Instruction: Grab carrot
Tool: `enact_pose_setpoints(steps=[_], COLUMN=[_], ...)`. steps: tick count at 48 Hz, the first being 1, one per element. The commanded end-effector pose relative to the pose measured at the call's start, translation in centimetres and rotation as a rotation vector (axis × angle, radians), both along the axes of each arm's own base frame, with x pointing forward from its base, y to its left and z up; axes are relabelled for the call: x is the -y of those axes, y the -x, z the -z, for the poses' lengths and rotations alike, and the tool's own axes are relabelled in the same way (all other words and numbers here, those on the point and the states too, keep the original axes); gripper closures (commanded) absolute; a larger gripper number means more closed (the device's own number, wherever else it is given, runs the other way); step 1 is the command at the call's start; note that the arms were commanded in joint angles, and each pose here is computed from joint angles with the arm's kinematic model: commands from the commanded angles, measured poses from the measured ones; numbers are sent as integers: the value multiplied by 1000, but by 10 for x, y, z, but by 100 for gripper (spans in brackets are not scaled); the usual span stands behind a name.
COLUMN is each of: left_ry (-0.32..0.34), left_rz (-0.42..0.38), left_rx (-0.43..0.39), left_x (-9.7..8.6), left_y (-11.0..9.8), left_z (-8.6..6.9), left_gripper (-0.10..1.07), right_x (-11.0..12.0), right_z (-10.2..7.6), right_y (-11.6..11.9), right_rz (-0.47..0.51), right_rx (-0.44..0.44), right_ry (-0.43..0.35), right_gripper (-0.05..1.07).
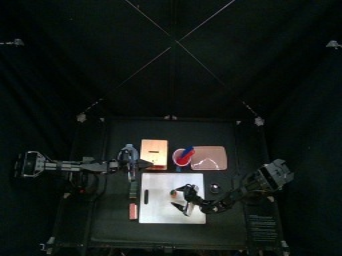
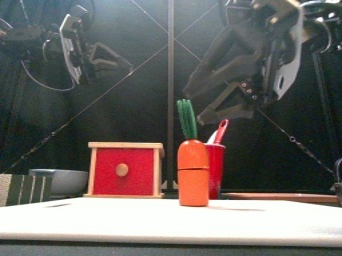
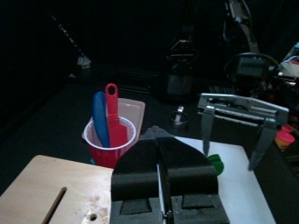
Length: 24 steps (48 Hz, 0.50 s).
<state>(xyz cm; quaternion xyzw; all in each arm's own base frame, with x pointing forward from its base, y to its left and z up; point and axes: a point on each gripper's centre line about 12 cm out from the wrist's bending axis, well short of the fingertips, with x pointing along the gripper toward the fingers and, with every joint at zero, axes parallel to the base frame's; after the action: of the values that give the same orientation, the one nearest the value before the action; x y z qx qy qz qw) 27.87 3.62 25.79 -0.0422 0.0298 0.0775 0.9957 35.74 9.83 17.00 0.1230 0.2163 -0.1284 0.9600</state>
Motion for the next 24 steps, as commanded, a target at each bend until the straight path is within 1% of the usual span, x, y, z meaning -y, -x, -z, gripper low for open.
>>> enact_pose_setpoints(steps=[1,5,8,16,20,24], left_ry=[-4,-6,-6,-12,-14,-13], left_rz=[1,1,1,2,3,1], left_rx=[32,33,33,37,38,35], left_x=[0,0,0,0,0,0], left_y=[-4,-4,-4,-4,-5,-4], left_z=[-10,-10,-10,-12,-12,-11], left_gripper=[89,89,89,89,89,89], right_x=[9,17,23,36,42,45], right_z=[-27,-33,-38,-61,-71,-75], right_y=[6,11,15,30,40,47], right_rz=[-34,-38,-32,-7,16,30], right_rx=[10,-22,-34,-55,-90,-150], right_ry=[-73,-109,-97,-56,-52,-31], right_gripper=[0,0,0,0,0,0])
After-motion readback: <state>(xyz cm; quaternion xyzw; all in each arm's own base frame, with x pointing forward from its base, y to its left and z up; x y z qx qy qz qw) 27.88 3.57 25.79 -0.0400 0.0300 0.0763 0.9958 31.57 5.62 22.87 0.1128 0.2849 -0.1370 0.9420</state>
